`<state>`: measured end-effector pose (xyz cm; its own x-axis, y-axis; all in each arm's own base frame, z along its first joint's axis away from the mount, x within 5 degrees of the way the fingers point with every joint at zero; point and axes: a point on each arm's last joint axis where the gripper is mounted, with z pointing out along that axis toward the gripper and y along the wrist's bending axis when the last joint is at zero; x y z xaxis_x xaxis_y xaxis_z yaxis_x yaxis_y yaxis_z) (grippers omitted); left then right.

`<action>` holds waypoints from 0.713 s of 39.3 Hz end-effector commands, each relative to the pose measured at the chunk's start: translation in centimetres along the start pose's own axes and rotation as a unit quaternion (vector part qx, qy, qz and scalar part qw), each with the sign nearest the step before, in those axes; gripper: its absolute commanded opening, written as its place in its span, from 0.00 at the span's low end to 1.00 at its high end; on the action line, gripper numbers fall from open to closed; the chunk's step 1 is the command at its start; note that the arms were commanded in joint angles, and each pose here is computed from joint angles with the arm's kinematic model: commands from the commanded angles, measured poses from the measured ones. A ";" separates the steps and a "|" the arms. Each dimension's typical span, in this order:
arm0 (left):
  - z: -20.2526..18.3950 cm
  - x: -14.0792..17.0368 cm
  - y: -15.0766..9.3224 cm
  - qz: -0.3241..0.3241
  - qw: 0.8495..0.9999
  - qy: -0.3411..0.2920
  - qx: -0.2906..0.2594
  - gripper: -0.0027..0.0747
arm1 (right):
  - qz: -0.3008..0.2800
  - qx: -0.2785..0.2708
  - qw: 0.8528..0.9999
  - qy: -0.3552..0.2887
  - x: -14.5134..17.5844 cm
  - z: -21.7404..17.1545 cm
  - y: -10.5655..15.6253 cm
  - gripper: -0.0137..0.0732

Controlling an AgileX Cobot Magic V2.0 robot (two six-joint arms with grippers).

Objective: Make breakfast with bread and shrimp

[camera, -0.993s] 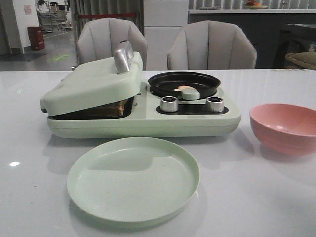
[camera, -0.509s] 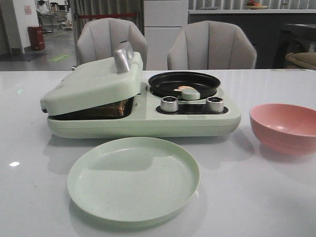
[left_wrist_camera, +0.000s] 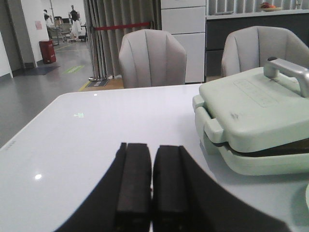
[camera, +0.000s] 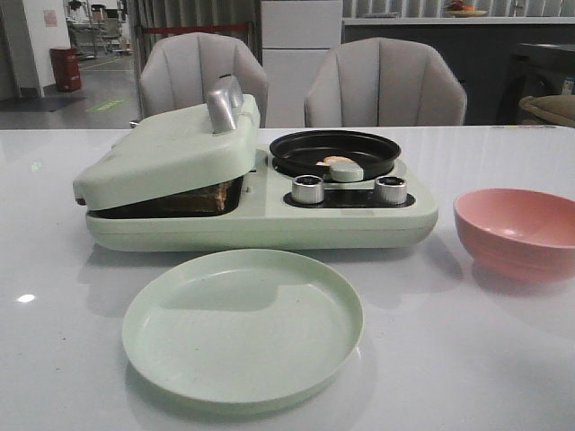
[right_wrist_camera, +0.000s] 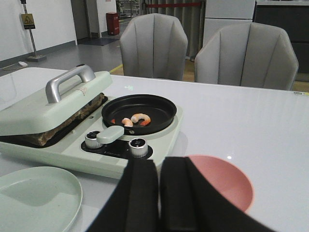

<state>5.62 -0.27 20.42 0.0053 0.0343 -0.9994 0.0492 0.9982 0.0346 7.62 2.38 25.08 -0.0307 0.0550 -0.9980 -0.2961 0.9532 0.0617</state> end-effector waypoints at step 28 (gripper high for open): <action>0.0 0.1 0.0 -0.010 1.000 -0.028 -0.001 0.18 | -0.006 0.002 0.999 -0.048 -0.8 0.0 0.0 0.37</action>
<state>5.62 -0.27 20.35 -0.0028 0.0347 -0.9994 0.0493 0.9982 0.0346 7.63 2.36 24.67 -0.0322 0.0546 -0.9980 -0.2948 0.9536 0.0616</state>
